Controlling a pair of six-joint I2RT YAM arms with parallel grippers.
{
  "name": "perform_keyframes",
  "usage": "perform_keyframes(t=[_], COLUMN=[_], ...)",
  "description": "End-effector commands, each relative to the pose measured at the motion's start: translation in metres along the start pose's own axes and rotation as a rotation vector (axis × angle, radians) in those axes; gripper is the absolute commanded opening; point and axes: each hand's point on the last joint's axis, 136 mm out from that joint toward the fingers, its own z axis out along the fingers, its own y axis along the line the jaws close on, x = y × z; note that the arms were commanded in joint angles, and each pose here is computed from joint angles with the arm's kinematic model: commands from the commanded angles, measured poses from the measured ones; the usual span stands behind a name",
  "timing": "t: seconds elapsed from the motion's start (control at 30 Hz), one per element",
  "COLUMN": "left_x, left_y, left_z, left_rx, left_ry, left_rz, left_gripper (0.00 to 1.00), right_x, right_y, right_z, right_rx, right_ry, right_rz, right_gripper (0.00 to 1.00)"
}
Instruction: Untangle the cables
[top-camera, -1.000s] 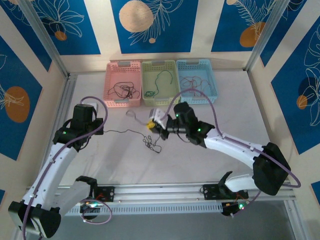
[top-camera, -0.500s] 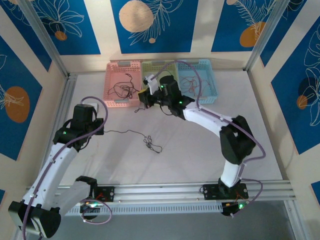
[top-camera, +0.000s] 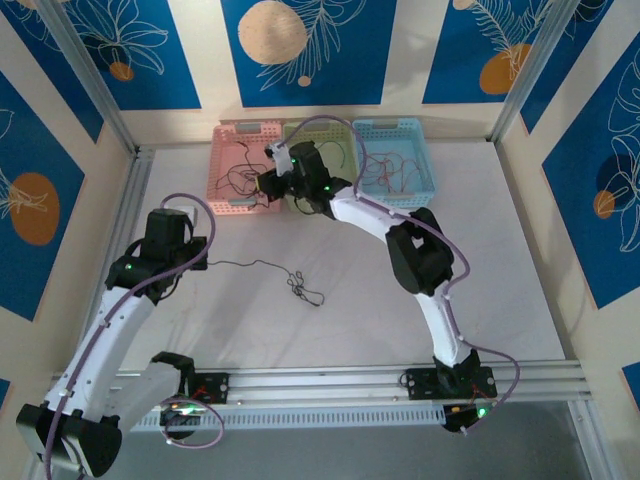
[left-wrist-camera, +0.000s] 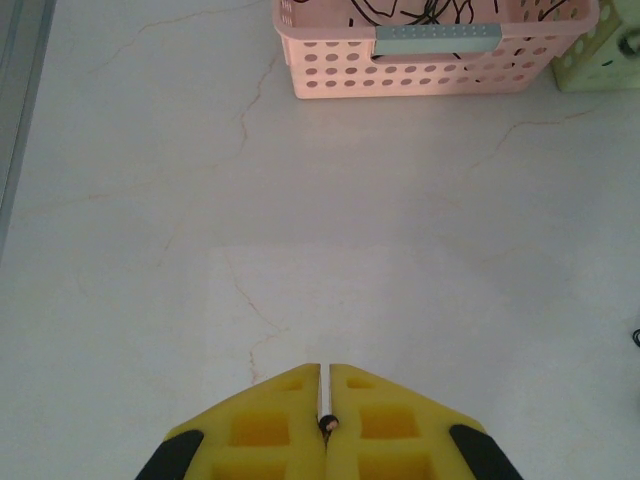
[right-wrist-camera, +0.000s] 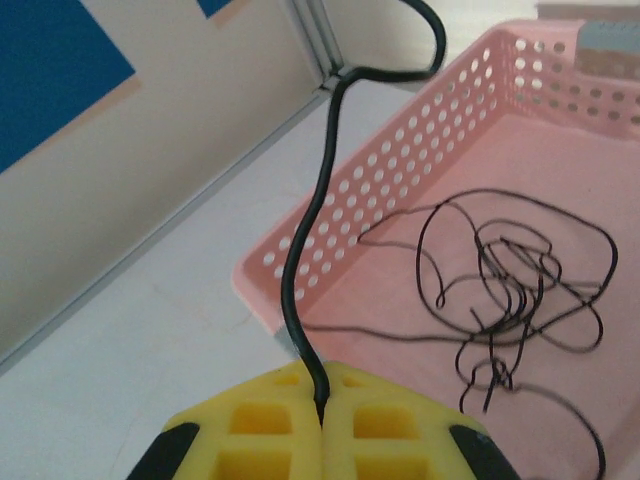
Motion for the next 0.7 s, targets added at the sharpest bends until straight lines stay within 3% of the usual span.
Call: perform_keyframes(t=[0.0, 0.3, 0.37, 0.53, 0.67], left_x=[-0.001, -0.001, -0.001, 0.000, 0.000], left_y=[0.001, 0.001, 0.001, 0.000, 0.000], left_z=[-0.002, -0.001, -0.001, 0.000, 0.000], left_rx=[0.008, 0.011, 0.009, 0.012, 0.013], left_ry=[-0.017, -0.015, -0.018, -0.008, -0.009], left_rz=[-0.004, -0.002, -0.004, 0.000, -0.001], left_gripper=[0.00, 0.00, 0.00, 0.00, 0.00], right_x=[-0.014, -0.021, -0.024, -0.043, -0.066], right_y=[-0.013, -0.056, -0.059, -0.061, -0.048], right_z=[0.015, 0.058, 0.068, 0.073, 0.055], right_rx=[0.022, 0.125, 0.127, 0.140, 0.136], right_ry=[-0.032, -0.058, -0.058, -0.115, -0.122], right_rz=[0.033, 0.075, 0.054, 0.011, -0.037], right_gripper=[0.00, 0.00, 0.11, 0.51, 0.58])
